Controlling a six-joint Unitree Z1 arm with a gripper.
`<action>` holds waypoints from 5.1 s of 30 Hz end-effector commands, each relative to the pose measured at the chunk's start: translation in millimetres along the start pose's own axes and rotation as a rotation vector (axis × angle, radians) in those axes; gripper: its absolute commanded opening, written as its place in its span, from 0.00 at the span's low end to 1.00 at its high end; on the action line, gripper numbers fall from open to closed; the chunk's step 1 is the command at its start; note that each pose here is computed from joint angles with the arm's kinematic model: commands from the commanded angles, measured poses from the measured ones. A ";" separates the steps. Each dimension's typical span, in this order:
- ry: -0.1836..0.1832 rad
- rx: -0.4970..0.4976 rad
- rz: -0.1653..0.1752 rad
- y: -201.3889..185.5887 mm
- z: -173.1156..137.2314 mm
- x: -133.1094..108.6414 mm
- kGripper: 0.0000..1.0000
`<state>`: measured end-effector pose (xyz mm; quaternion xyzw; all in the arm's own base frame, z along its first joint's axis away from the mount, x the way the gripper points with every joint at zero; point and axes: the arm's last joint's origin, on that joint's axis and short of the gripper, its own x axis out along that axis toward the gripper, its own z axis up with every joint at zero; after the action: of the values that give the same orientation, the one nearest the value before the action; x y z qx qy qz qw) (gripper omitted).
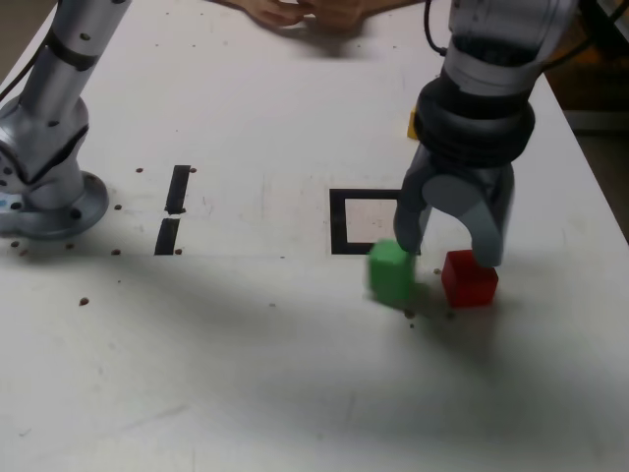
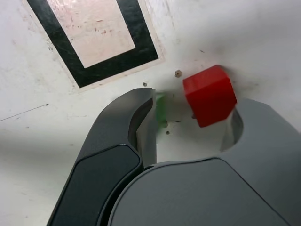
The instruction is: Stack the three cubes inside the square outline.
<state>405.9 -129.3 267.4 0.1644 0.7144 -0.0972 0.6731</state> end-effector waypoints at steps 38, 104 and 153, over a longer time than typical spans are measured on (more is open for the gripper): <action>-0.079 -0.127 -0.100 9.0 -4.9 14.8 0.98; -0.020 -0.203 0.021 24.5 -49.4 -11.3 0.00; -0.120 -0.223 -0.115 85.8 -92.4 79.4 0.11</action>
<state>348.9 -8.7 204.7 0.0417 0.6843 -0.0668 0.7250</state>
